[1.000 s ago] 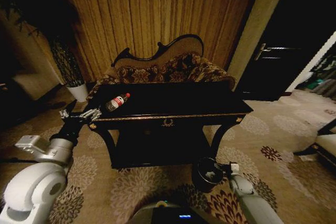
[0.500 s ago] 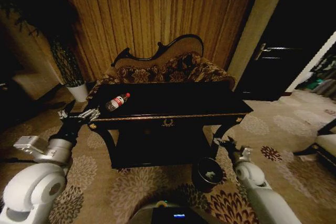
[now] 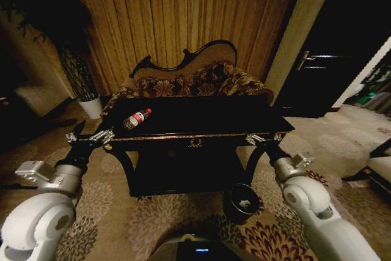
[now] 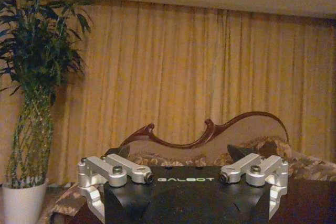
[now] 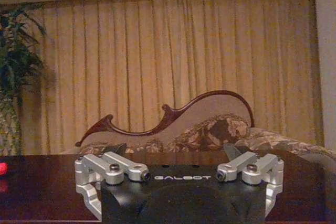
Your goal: Move to the front of the table and place the trash on the table into the trash bin.
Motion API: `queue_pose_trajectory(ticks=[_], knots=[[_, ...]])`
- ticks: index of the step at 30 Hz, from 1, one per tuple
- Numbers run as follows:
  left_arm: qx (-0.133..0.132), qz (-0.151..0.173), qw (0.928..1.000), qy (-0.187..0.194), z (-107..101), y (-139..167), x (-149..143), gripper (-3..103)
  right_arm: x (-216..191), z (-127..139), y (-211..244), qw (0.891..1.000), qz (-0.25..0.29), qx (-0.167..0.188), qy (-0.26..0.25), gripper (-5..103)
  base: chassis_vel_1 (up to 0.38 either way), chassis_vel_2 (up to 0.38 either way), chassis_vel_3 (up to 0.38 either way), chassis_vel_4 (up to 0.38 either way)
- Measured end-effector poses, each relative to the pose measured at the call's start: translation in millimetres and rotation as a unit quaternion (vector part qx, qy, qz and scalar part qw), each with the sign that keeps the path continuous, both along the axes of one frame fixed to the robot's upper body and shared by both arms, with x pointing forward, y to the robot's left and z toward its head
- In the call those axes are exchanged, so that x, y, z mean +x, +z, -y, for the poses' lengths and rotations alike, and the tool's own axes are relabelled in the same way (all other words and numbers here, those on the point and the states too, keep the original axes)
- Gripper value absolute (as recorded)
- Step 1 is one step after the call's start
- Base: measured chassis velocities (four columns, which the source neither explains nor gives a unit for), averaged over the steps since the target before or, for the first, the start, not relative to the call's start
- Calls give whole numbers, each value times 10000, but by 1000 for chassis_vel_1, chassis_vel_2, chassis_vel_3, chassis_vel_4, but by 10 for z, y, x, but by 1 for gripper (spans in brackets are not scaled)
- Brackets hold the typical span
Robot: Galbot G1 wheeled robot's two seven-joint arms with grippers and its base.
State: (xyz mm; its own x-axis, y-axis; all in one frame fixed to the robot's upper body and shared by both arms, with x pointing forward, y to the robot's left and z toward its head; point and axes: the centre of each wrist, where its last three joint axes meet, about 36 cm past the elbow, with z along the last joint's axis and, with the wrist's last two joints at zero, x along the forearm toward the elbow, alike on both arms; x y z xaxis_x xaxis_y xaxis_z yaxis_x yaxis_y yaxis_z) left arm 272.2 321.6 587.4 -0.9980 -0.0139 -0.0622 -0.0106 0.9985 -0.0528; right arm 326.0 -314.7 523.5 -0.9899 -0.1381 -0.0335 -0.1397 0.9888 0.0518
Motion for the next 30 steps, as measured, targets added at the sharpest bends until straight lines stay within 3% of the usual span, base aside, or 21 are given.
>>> queue_pose_trajectory(ticks=[30], knots=[[112,-44,9999,-19,28,59,-5,100,-24,-62,51,9998,-177,-33,88,100,-39,36,38,-35]])
